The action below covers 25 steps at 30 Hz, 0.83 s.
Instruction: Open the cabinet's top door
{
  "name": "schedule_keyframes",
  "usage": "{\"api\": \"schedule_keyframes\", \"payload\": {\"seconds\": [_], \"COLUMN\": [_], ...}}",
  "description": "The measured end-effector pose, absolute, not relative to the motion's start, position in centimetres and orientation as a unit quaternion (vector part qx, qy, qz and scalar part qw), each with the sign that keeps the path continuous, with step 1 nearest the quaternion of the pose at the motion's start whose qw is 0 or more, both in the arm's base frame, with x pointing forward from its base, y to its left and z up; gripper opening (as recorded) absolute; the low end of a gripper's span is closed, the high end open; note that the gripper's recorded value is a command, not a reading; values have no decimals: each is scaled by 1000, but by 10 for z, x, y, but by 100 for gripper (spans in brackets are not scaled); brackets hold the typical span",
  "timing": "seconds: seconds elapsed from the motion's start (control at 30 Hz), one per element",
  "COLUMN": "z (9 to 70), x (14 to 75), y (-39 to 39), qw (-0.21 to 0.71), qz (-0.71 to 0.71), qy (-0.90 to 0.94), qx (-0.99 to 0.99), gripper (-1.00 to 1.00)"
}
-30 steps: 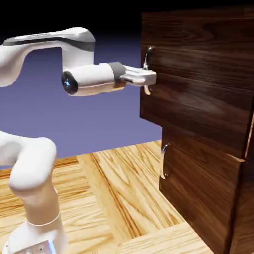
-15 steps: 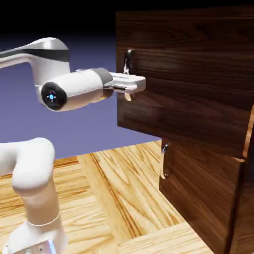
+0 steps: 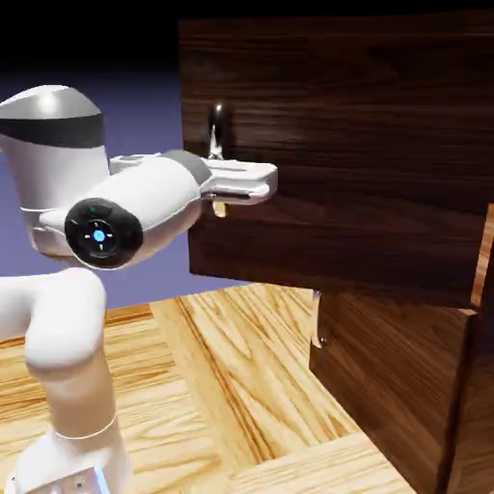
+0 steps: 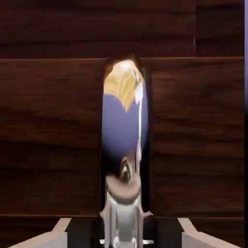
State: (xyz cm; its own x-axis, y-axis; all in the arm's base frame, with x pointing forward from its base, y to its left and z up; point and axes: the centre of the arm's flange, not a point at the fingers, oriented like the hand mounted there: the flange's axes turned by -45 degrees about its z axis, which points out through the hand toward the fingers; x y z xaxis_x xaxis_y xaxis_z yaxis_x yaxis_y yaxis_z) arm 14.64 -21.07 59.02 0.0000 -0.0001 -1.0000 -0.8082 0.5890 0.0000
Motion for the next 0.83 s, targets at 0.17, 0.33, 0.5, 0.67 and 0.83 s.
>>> {"api": "schedule_keyframes", "payload": {"seconds": [0.17, 0.33, 0.5, 0.67, 0.83], "z": [590, 590, 590, 590, 590], "x": [137, 135, 138, 146, 156], "y": [-265, -313, -357, -396, -431], "qw": [606, 582, 559, 536, 514], "qz": [364, 401, 433, 462, 486], "qy": [606, 582, 559, 536, 514], "qx": [-364, -401, -433, -462, -486], "gripper": [-100, -100, -100, -100, -100]}}
